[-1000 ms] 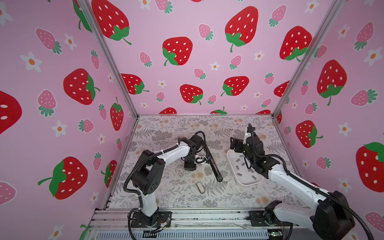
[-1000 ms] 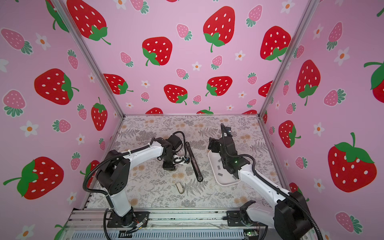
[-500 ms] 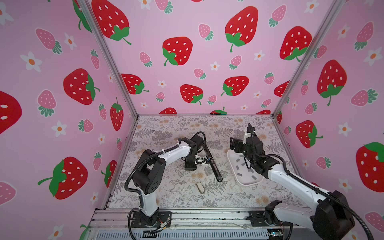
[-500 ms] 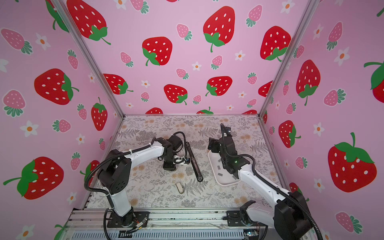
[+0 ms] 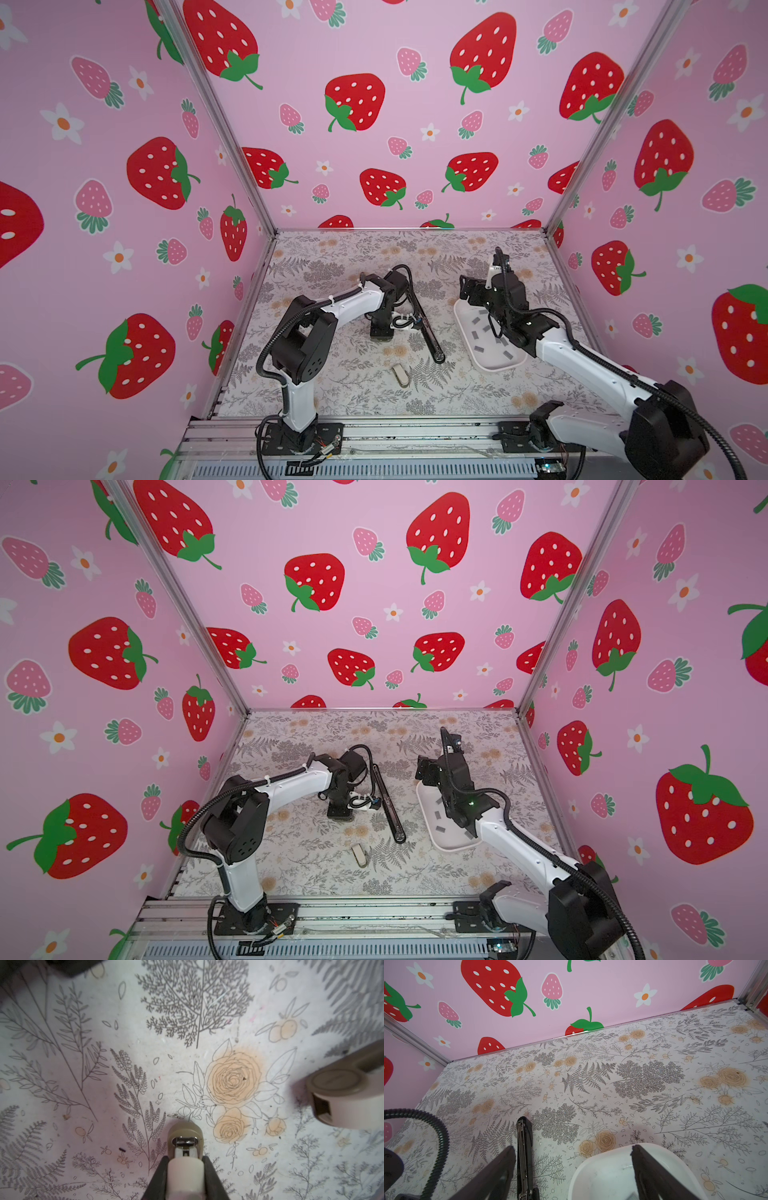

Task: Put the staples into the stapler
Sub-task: 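Close the left gripper on the white clip and lift it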

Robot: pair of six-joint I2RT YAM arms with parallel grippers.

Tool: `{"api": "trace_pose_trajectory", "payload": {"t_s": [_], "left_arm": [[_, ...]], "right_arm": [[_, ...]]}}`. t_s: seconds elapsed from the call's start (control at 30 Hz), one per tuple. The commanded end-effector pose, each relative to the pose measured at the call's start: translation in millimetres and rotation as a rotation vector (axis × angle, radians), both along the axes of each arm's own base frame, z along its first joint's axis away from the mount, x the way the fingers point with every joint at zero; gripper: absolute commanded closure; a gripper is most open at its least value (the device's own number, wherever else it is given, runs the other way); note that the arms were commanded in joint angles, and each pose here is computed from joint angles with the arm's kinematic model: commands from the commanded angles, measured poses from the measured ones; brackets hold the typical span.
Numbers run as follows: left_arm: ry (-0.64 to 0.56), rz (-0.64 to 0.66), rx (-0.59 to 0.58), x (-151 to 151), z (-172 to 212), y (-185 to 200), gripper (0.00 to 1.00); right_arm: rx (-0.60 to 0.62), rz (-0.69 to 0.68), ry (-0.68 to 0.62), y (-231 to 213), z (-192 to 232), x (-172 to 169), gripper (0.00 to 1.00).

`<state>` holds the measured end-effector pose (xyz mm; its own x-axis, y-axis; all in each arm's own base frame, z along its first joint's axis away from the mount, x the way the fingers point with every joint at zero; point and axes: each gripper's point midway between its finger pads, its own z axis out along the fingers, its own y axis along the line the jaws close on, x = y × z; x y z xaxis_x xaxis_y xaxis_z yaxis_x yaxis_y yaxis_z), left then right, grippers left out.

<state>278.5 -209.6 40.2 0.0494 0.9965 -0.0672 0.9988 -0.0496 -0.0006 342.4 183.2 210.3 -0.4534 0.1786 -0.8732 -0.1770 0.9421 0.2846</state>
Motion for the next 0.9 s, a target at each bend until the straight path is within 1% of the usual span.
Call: {"api": "trace_pose_trajectory", "payload": {"t_s": [0.0, 0.07, 0.13, 0.17, 0.2, 0.27, 0.37, 0.43, 0.5, 0.57, 0.63, 0.67, 0.77, 0.8, 0.87], "left_arm": [[-0.003, -0.025, -0.055, -1.8, 23.2, -6.2, 0.75], [0.002, -0.031, -0.065, -3.4, 25.3, -7.1, 0.81], [0.004, -0.025, -0.085, -2.2, 31.7, -9.8, 0.92], [0.008, -0.016, -0.127, -1.6, 38.3, -15.4, 0.99], [0.004, -0.004, -0.171, 0.3, 46.3, -20.0, 1.00], [-0.013, 0.011, -0.259, 3.6, 62.6, -28.6, 1.00], [-0.089, 0.036, -0.417, 11.5, 92.2, -45.1, 1.00], [-0.167, 0.042, -0.541, 17.3, 115.4, -57.6, 1.00], [-0.293, 0.079, -0.687, 32.3, 144.9, -68.4, 1.00], [-0.391, 0.135, -0.801, 45.8, 179.8, -75.6, 1.00], [-0.466, 0.178, -0.885, 55.2, 210.1, -77.9, 1.00], [-0.500, 0.183, -0.913, 57.2, 219.3, -77.8, 1.00], [-0.584, 0.175, -0.922, 60.9, 217.1, -71.1, 1.00], [-0.601, 0.182, -0.921, 61.7, 213.4, -68.4, 1.00], [-0.611, 0.182, -0.915, 59.8, 218.1, -65.1, 1.00]], "right_arm": [[0.016, -0.004, 0.000, 0.8, 3.4, 2.7, 0.11], [0.016, -0.003, 0.000, 1.1, 3.1, 2.6, 0.11], [0.017, -0.002, 0.002, 1.3, 2.8, 2.4, 0.11], [0.020, -0.002, 0.004, 1.5, 2.4, 2.3, 0.11], [0.022, -0.001, 0.004, 1.8, 2.4, 2.0, 0.11], [0.032, 0.005, 0.003, 2.5, 3.1, 0.6, 0.08], [0.061, 0.025, -0.009, 4.6, 7.5, -3.5, 0.08], [0.081, 0.043, -0.020, 6.3, 10.9, -7.0, 0.09], [0.101, 0.058, -0.047, 6.4, 15.1, -11.0, 0.09], [0.119, 0.068, -0.069, 6.5, 17.7, -13.8, 0.10], [0.138, 0.090, -0.078, 9.7, 21.6, -16.1, 0.11], [0.143, 0.102, -0.083, 11.1, 24.9, -17.1, 0.11], [0.149, 0.119, -0.108, 10.5, 34.0, -22.0, 0.11], [0.153, 0.122, -0.120, 9.6, 36.3, -23.9, 0.11], [0.167, 0.125, -0.139, 8.3, 39.7, -26.7, 0.11]]}}
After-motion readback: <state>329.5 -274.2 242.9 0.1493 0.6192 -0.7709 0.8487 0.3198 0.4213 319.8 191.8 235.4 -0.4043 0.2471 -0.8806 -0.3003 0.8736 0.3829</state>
